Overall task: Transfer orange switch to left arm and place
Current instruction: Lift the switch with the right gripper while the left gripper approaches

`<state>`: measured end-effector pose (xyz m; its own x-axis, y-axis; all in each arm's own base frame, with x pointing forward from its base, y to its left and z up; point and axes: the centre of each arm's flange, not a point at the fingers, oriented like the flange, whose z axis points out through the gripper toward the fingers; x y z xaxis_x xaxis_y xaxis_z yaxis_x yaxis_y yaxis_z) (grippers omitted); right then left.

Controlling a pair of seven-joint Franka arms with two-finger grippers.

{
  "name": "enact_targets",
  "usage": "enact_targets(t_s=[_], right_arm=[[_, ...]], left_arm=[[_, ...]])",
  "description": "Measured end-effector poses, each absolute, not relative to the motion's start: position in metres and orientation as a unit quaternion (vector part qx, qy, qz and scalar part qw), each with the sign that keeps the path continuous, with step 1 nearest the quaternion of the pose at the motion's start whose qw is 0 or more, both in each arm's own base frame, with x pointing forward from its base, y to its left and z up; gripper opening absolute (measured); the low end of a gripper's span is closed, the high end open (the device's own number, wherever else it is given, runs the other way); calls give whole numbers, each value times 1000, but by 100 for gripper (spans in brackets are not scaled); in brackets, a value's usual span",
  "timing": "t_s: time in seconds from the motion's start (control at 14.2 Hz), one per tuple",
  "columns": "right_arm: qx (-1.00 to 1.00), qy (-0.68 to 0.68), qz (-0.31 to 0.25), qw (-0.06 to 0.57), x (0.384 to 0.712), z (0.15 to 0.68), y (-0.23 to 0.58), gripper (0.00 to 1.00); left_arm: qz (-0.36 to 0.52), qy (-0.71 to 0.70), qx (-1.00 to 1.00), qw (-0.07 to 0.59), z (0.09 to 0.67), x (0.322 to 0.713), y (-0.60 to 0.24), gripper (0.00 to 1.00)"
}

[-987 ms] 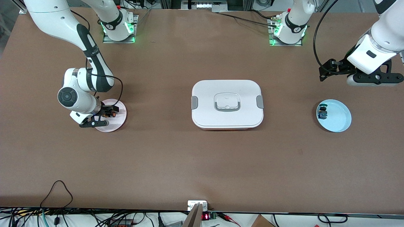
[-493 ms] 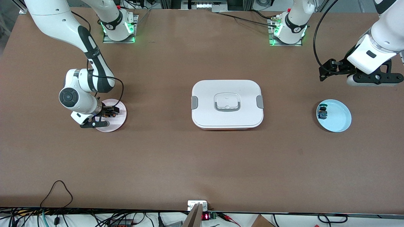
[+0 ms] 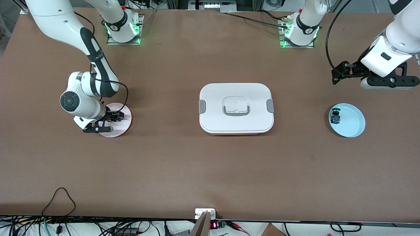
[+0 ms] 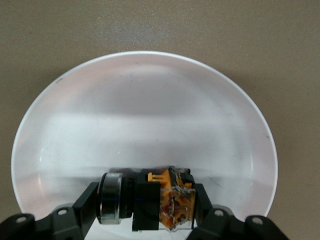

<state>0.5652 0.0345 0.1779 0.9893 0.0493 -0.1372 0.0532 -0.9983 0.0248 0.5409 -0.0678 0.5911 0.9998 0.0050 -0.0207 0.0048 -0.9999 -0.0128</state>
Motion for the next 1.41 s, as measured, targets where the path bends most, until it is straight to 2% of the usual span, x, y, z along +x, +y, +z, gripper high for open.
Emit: enact_targets(t_s=[0.07, 0.49, 0.99, 1.41], right_arm=[[997, 26, -68, 14, 565, 178, 35, 73], [997, 54, -52, 10, 574, 195, 45, 73], [995, 99, -26, -8, 607, 314, 58, 73], [988, 155, 2, -17, 622, 397, 121, 73]], left_arm=[[10, -2, -1000, 6, 591, 541, -68, 100], [10, -2, -1000, 6, 591, 541, -68, 100], [11, -3, -1000, 6, 591, 541, -68, 100], [45, -3, -999, 11, 585, 533, -66, 100]])
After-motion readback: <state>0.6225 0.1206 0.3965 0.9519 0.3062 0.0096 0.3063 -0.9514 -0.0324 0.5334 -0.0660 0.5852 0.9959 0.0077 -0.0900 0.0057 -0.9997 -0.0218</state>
